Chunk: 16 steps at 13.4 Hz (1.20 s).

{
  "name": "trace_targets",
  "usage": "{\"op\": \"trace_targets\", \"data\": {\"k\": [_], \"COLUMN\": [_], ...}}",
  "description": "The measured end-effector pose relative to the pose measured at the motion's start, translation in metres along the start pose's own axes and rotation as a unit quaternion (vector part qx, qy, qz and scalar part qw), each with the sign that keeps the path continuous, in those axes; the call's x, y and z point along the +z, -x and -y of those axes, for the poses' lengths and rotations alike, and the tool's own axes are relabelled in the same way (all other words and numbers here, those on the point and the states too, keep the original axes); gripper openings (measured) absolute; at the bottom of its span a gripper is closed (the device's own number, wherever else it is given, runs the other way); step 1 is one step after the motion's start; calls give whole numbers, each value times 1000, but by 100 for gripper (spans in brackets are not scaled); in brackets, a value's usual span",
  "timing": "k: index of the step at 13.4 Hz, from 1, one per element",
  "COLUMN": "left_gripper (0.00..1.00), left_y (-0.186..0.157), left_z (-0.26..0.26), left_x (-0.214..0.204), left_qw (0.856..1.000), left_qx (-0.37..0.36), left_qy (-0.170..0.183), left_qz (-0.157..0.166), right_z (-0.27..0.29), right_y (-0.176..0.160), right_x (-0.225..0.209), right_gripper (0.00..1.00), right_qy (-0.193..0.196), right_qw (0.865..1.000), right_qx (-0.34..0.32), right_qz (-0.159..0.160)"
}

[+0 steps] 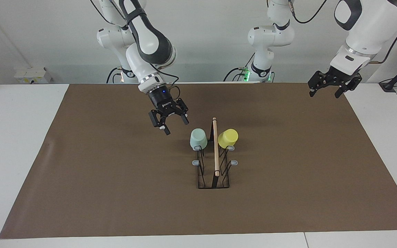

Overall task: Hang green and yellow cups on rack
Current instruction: 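Open the right gripper and withdraw it away from the rack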

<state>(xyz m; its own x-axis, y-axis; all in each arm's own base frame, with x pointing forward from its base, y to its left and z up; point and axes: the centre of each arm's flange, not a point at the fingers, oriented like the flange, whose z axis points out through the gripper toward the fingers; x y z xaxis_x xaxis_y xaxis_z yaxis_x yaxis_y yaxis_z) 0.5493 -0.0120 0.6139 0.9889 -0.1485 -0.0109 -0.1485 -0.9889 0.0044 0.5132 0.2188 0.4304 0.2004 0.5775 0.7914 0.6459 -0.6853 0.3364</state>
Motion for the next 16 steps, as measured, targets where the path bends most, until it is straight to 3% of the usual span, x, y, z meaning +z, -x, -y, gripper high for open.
{"op": "trace_targets", "data": {"k": [4,8,16], "left_gripper": [100,100,100], "left_y": [1,1,1], "left_z": [0,0,-2], "left_x": [1,1,1], "left_qw": [1000,1000,1000], "left_qx": [0,0,2], "left_qy": [1,1,0], "left_qz": [4,4,4], "right_z": [-59,-105,-132], "right_y": [12,56,95], "right_x": [-8,-21,-34], "right_gripper": [100,100,100], "right_qy": [33,52,54], "right_qw": [992,970,951], "right_qx": [-120,-228,-282], "right_qz": [22,68,111]}}
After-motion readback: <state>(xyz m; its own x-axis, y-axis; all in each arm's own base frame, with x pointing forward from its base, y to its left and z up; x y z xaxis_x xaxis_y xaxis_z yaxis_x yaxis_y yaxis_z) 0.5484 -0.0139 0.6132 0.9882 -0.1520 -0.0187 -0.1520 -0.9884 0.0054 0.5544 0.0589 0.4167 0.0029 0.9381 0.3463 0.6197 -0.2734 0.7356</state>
